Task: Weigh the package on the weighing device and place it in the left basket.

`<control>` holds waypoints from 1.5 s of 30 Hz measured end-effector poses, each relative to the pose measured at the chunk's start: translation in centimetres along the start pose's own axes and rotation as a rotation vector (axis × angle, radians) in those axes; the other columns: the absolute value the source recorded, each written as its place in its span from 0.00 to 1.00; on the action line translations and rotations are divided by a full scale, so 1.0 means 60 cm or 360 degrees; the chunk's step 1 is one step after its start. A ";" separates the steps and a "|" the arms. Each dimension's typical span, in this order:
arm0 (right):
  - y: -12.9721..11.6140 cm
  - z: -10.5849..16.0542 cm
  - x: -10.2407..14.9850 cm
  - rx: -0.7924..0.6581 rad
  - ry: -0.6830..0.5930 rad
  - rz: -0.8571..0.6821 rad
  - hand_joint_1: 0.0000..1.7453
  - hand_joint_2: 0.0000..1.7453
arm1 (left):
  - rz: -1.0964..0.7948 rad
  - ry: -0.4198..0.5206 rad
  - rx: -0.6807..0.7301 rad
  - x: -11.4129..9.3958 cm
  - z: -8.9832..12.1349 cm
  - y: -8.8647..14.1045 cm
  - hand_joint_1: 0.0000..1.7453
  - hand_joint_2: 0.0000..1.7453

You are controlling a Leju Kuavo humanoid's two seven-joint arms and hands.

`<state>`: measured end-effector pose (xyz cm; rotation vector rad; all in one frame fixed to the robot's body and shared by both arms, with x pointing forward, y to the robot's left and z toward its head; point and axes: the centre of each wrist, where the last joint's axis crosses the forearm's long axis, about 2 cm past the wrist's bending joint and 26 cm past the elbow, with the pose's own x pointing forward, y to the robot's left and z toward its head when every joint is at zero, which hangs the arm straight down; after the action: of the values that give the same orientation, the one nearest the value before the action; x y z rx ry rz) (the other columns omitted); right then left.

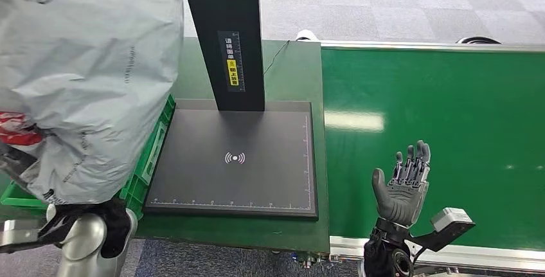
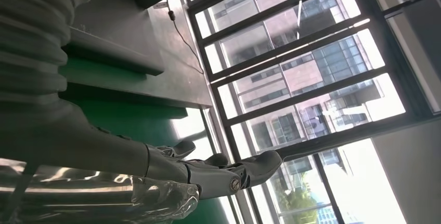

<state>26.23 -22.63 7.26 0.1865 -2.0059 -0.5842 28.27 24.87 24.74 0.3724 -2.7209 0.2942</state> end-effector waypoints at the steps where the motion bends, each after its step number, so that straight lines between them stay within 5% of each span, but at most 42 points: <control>1: -0.001 0.000 0.000 -0.0003 0.0000 0.0002 0.00 1.00 | 0.0035 -0.0018 0.0002 0.006 -0.005 0.004 1.00 1.00; 6: -0.007 0.004 0.001 0.0000 0.0004 -0.0001 0.00 1.00 | 0.0337 -0.0088 -0.0075 0.031 -0.029 0.015 1.00 1.00; 13: -0.011 0.007 0.001 -0.0012 0.0006 -0.0010 0.00 1.00 | 0.0294 -0.0192 0.0026 0.047 -0.053 0.039 1.00 1.00; 31: -0.013 0.012 0.001 -0.0024 0.0013 -0.0015 0.00 1.00 | 0.0170 -0.0088 0.0029 0.011 -0.042 0.077 1.00 1.00; 45: -0.004 0.013 0.000 -0.0021 0.0015 -0.0024 0.00 1.00 | -0.0492 0.0096 0.0004 -0.065 0.004 0.137 1.00 1.00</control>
<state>25.51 -22.59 6.81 0.1963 -1.9924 -0.6053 29.23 33.40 21.77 0.7606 -2.5547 0.2189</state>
